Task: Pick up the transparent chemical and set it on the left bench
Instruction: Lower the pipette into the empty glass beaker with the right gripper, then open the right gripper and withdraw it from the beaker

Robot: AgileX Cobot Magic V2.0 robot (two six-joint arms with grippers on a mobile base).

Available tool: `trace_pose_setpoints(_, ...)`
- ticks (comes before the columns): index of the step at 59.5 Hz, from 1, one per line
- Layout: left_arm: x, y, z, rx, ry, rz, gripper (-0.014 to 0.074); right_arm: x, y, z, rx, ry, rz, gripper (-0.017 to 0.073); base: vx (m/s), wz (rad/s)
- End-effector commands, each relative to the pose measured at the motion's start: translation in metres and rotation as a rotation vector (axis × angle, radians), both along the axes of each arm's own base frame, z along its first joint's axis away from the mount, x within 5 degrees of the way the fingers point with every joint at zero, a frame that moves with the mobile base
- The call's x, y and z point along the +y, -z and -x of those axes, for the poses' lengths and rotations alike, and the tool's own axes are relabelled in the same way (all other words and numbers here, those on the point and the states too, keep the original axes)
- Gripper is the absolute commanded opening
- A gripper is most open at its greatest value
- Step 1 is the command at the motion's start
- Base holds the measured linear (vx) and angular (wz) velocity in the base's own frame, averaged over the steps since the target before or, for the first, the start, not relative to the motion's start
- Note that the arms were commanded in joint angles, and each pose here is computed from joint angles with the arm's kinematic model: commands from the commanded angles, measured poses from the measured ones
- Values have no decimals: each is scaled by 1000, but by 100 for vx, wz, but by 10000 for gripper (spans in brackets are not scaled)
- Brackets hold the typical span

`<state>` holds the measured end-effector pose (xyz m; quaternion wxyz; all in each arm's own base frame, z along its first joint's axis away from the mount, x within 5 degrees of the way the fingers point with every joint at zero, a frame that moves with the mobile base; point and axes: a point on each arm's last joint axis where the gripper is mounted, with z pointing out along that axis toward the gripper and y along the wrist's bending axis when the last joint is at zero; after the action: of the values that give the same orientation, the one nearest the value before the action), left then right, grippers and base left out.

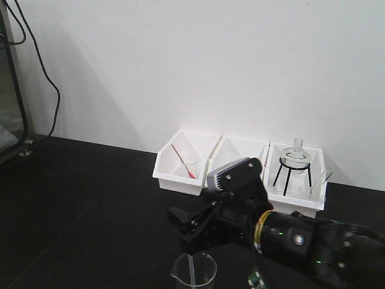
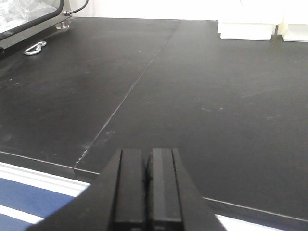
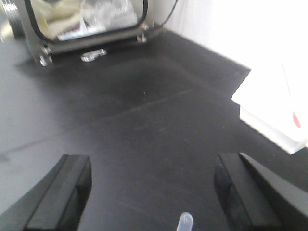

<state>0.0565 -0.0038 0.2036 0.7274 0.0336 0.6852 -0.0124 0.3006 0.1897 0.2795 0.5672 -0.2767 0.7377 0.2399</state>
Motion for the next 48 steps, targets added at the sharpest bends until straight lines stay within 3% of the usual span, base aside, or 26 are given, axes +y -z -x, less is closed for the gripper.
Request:
trace_pose_setpoints(1,0,-3,1,-81,1,14,-3,-15,-45,34,-115,-40,-96,552,0,0)
trace_pose_setpoints(18,0,-3,1,-81,1,14,-3,-57,-71,114,-253,-54,-135,491,0,0)
trace_pose_setpoints(29,0,-3,1,-81,1,14,-3,-77,-84,138,-314,7,-129,446,0,0)
trace_pose_setpoints(35,0,-3,1,-81,1,14,-3,-86,-90,145,-327,55,-121,408,0,0)
trace_pose_setpoints(43,0,-3,1,-81,1,14,-3,-109,-90,158,-267,218,-124,320,0,0)
trace_pose_setpoints(48,0,-3,1,-81,1,14,-3,-125,-79,174,-260,275,-68,226,0,0)
